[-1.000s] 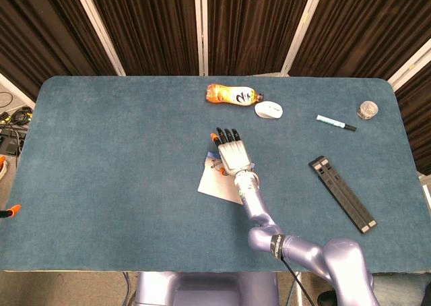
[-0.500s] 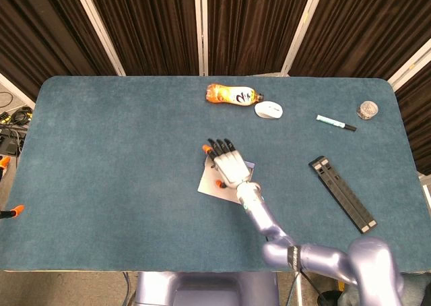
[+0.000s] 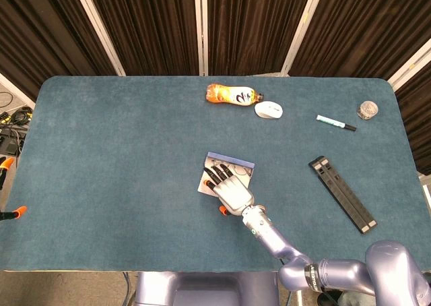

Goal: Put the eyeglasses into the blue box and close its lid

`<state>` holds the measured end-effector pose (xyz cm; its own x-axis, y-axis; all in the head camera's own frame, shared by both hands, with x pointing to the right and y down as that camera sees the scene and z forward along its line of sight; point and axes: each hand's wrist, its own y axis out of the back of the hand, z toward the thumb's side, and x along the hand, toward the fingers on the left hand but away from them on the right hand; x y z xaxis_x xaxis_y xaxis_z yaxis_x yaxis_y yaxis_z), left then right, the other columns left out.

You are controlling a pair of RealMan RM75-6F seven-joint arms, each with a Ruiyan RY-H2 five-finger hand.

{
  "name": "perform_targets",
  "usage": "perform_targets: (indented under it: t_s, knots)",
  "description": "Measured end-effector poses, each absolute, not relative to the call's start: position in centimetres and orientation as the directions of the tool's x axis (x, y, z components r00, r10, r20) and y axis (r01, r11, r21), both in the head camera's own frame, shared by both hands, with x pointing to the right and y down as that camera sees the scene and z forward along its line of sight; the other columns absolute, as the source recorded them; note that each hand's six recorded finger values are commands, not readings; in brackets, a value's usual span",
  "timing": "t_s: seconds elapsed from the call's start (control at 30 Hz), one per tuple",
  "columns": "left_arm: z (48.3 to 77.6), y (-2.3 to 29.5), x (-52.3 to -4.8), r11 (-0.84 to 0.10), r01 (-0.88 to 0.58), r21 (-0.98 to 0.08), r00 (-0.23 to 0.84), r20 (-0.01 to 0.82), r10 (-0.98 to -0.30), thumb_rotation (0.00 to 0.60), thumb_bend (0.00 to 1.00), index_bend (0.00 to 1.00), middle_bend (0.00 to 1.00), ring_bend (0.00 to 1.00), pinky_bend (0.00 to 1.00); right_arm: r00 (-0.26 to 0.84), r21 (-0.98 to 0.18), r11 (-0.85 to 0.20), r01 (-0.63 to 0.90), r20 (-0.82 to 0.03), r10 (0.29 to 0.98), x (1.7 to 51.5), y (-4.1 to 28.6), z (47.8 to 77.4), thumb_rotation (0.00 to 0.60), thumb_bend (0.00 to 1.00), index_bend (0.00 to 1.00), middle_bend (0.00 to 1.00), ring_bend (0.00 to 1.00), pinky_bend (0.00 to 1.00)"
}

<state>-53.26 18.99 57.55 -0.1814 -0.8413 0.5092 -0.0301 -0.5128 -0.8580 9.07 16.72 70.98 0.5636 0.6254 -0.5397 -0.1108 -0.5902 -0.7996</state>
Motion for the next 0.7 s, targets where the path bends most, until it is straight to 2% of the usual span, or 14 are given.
perform_targets:
  t_s: [0.7]
  knots:
    - [57.8,18.9,-53.4,-0.518,-0.027,-0.855,-0.186,0.514,-0.837,0.600,0.00,0.00,0.00,0.00,0.00,0.534,-0.799,-0.580,-0.161,-0.565,0.629,10.2,16.8,73.0,0.600,0.22,0.28,0.00,0.00,0.00]
